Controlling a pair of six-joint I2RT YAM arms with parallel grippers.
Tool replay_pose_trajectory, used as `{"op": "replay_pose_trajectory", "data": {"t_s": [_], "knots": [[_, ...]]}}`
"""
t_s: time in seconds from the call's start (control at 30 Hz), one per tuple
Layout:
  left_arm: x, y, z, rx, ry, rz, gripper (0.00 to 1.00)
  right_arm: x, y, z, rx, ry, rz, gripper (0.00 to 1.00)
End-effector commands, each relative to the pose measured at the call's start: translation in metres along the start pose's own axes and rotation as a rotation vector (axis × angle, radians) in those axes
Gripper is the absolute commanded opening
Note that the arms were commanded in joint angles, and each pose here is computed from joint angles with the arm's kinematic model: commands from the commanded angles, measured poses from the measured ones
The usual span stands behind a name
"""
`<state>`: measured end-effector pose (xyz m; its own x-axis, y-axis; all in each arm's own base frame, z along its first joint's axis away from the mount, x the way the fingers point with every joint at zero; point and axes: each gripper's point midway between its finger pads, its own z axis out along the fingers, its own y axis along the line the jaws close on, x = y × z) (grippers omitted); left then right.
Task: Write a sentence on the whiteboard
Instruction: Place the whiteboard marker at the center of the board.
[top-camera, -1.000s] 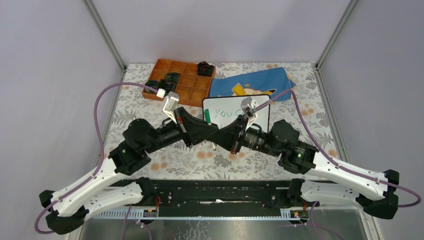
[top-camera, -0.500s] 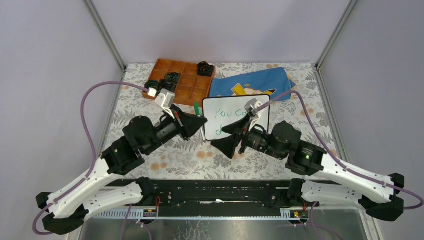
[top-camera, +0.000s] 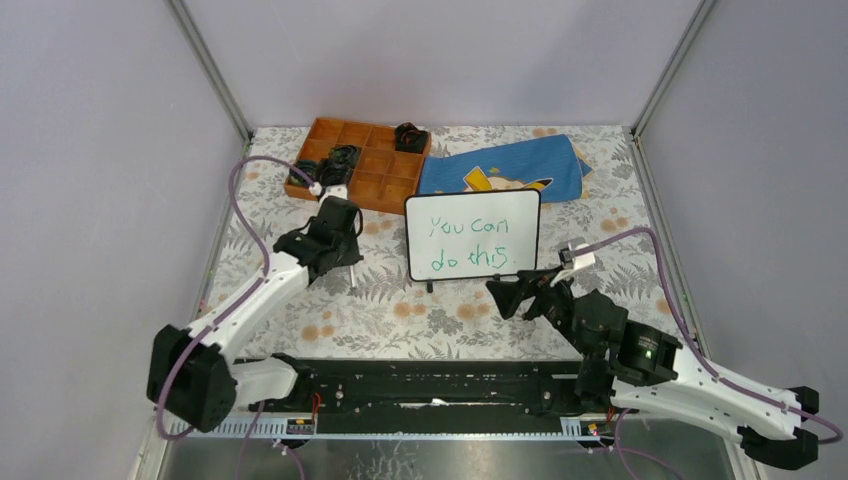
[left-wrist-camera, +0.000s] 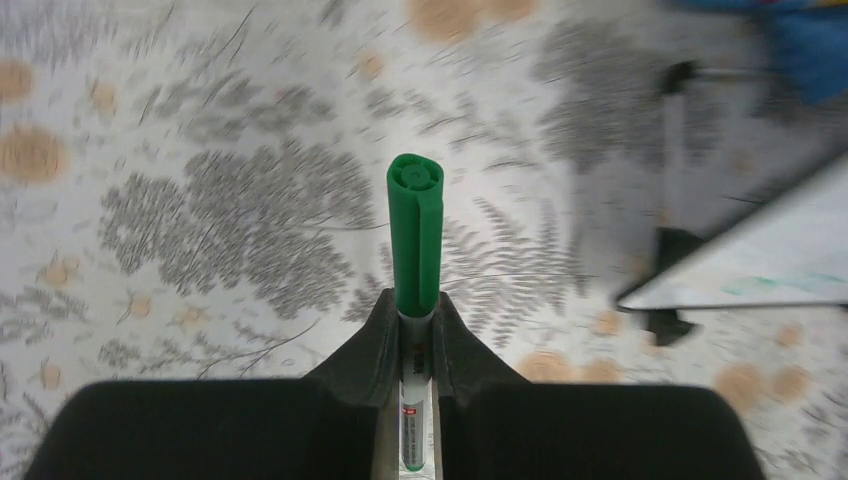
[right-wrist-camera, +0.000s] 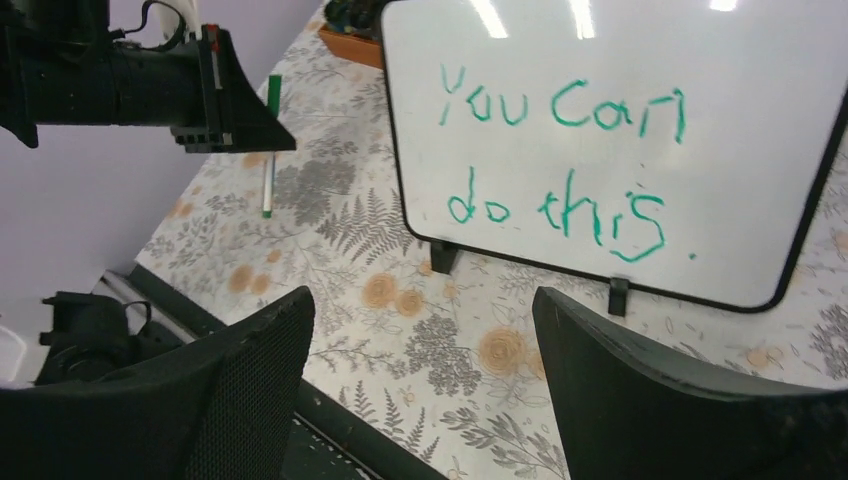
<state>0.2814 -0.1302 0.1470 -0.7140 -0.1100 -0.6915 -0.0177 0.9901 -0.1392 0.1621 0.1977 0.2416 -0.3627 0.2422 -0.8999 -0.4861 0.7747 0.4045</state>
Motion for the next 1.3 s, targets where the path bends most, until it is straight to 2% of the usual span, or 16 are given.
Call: {"op": "replay_pose_trajectory", "data": {"t_s": [0.0,0.13,0.23,0.37,0.63,0.93,1.27], "knots": [[0.018,0.008,0.025,0.053,0.131,-0.109,0.0,0.001,-0.028,-0.001,0.128,-0.07,0.066,0.86],[0.023,0.025,0.057,-0.026,0.188,-0.117,0.0,0.013,-0.032,0.001,0.138,-0.04,0.045,0.87],[0.032,0.051,0.084,-0.167,0.244,-0.069,0.0,0.018,-0.046,0.001,0.226,-0.022,0.037,0.86],[0.049,0.048,0.1,-0.159,0.316,-0.068,0.0,0.017,-0.058,-0.003,0.291,-0.01,-0.001,0.86],[0.079,0.051,0.105,-0.14,0.385,-0.056,0.0,0.007,-0.061,-0.012,0.289,-0.04,-0.004,0.85],[0.085,0.051,0.114,-0.152,0.423,-0.049,0.03,0.004,-0.055,-0.011,0.273,-0.036,0.036,0.84],[0.09,0.051,0.113,-0.149,0.421,-0.072,0.16,0.003,-0.051,-0.011,0.275,-0.009,0.034,0.83]]}}
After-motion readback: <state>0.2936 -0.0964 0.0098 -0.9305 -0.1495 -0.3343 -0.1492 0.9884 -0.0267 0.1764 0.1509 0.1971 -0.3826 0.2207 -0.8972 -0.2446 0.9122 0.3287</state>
